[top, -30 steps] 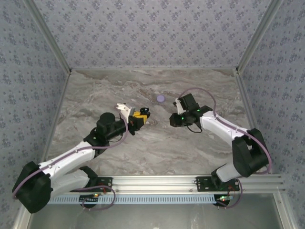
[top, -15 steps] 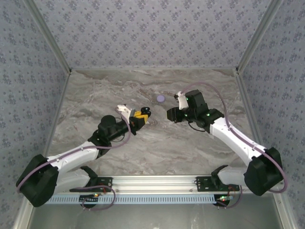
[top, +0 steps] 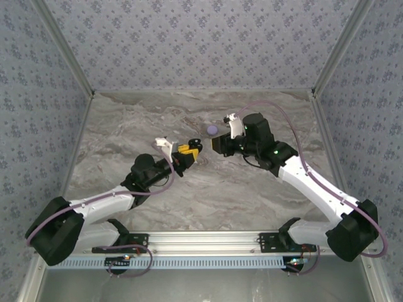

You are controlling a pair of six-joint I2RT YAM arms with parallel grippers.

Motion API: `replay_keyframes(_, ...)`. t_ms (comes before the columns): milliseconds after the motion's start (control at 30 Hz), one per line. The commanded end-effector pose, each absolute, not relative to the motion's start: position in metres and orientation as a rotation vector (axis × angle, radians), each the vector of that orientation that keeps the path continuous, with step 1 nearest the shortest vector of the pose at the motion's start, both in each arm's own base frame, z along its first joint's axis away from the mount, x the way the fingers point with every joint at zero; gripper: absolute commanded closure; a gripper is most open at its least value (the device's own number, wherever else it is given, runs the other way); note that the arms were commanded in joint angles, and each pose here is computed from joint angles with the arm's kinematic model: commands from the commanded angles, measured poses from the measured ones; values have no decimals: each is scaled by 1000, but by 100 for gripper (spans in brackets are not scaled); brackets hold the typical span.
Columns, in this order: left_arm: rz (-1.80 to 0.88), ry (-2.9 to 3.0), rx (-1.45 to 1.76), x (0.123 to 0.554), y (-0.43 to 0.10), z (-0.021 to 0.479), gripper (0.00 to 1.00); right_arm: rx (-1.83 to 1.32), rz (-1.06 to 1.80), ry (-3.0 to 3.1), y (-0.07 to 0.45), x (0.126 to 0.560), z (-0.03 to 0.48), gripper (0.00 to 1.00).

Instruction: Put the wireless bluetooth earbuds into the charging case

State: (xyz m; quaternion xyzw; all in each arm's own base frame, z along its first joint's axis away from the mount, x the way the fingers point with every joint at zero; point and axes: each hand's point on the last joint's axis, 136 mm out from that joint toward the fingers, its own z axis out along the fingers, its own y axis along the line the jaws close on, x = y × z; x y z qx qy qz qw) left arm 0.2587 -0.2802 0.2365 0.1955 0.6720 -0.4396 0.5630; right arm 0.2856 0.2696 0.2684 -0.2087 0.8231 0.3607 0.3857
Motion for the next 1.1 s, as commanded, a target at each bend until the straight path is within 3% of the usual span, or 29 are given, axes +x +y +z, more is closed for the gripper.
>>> replay_keyframes(0, -1074, 1502, 432, 257, -285, 260, 79, -569, 934, 1986, 276, 287, 303, 77)
replay_keyframes(1067, -1190, 1464, 379, 253, -309, 286, 79, -613, 968, 1920, 299, 282, 312, 77)
